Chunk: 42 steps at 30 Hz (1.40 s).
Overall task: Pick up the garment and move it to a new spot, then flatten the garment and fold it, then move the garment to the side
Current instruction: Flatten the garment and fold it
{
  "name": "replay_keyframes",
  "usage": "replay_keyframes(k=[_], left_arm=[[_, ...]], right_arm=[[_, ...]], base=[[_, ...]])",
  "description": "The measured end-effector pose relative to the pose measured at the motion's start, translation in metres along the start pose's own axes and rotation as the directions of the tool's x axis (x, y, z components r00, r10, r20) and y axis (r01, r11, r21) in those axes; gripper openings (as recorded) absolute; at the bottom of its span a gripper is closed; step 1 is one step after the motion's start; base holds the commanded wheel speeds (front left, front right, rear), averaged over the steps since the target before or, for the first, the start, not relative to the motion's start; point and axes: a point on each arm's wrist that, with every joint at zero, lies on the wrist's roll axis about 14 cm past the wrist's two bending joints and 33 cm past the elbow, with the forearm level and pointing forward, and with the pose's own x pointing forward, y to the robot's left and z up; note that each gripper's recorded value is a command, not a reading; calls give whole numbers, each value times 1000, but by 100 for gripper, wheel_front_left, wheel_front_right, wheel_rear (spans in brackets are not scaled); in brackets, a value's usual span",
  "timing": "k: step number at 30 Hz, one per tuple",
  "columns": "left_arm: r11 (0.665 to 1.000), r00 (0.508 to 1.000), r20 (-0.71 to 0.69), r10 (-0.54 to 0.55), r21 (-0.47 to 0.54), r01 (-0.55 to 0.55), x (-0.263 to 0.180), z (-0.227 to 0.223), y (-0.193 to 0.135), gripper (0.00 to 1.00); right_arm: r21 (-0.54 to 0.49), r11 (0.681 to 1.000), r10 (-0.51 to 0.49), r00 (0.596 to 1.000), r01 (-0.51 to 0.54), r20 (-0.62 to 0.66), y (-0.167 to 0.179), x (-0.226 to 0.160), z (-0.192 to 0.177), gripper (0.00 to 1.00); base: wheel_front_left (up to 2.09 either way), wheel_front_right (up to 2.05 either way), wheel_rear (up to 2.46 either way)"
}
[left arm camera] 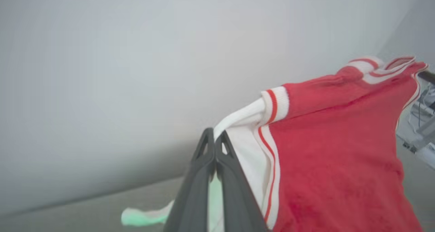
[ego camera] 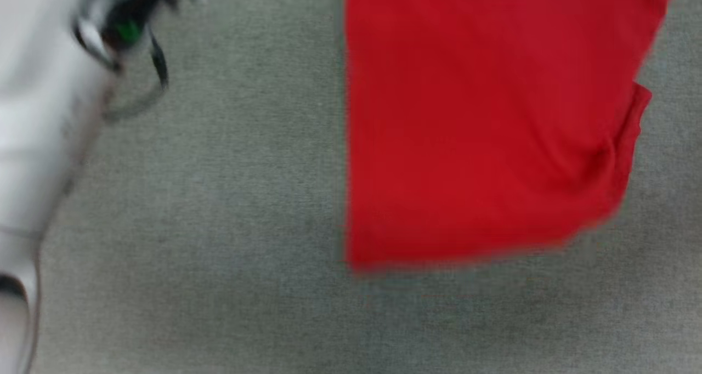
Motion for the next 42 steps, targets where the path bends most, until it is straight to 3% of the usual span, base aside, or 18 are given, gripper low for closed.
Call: replay_keyframes(k=[6,11,14,17,26,30,34,37,42], left_arm=[[999,956,291,44,-24,-39,27,107,1,0],[999,838,543,44,-49,-20,23,198,-9,0],[997,796,603,42,-81,9,19,219,-13,0],[997,821,570,44,-78,1,23,203,-10,0],[977,923,375,86,-214,-4,23,70,2,0],[936,947,309,82,-350,33,1,11,-6,0],[886,981,183,67,-463,26,-36,-64,-20,0],[856,990,127,69,-517,6,-66,-94,-24,0],[821,997,56,61,-571,-18,-115,-127,-36,0]], right_arm=[[54,998,-40,976,29,215,3,16,70,0],[40,996,-86,921,76,380,-9,11,138,0],[12,996,-90,901,93,424,-9,6,159,0],[5,996,-79,894,86,442,-4,3,166,0],[-39,999,-17,966,28,257,5,-5,61,0],[-3,1000,17,989,-17,144,9,-28,2,0],[19,999,42,997,-43,61,7,-62,-38,0],[60,996,68,997,-66,-40,11,-94,-79,0],[136,982,165,952,-133,-258,39,-151,-138,0]], base=[[0,0,0],[0,0,0],[0,0,0],[0,0,0],[0,0,0],[0,0,0],[0,0,0],[0,0,0],[0,0,0]])
